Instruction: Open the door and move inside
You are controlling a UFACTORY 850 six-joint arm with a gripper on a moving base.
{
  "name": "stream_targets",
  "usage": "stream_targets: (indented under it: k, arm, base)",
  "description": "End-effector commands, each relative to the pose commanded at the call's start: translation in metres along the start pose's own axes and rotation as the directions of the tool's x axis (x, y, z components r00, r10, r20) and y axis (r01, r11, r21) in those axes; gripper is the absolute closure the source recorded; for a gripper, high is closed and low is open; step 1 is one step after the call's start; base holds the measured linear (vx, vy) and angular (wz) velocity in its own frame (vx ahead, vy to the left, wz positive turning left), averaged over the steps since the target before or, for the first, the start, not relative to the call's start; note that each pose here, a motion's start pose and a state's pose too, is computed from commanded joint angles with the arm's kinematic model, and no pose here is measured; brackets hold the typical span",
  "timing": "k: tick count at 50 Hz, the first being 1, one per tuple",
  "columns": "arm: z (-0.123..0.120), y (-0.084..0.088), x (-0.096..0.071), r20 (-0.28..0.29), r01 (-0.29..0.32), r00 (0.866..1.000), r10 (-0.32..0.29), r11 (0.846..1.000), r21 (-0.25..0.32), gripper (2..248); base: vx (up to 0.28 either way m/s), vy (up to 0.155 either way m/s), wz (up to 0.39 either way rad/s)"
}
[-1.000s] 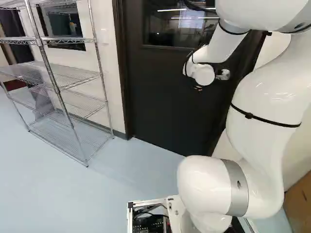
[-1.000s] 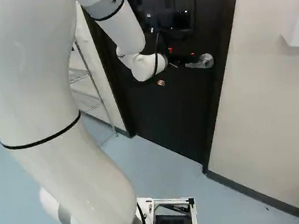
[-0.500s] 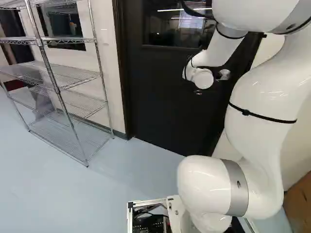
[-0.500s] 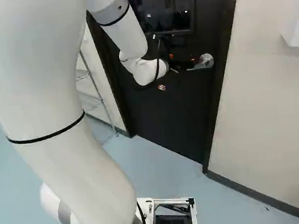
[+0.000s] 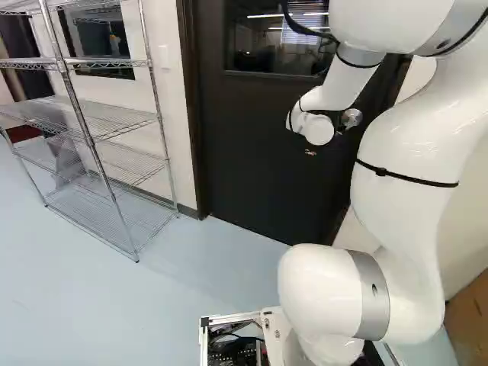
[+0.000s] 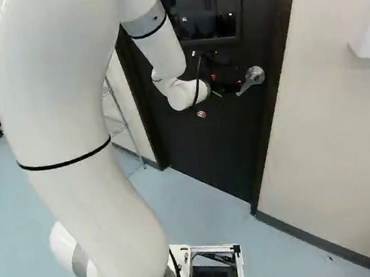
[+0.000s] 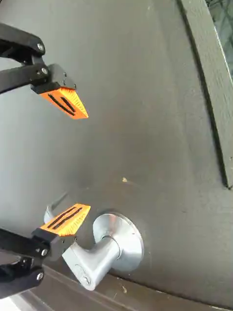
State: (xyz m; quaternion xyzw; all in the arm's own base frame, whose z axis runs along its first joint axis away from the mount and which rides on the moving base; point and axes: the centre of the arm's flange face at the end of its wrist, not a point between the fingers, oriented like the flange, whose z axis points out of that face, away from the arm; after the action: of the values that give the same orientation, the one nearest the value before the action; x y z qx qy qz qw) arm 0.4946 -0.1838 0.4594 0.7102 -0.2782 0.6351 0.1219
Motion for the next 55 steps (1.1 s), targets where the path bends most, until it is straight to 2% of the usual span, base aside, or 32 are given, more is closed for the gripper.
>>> stream_targets:
  k: [17,34,55]
  arm:
    - [0.011,0.002,-0.018,0.032,0.008,0.999,-0.008,1.000,-0.009,3]
    - [0.045,-0.005,-0.036,0.053,0.014,0.999,-0.014,1.000,-0.009,3]
    - [0.084,-0.022,-0.040,0.017,0.013,1.000,-0.013,1.000,0.007,3]
  base:
    - [0.000,0.000,0.000]
    - [0.000,0.000,0.000]
    - [0.000,0.000,0.000]
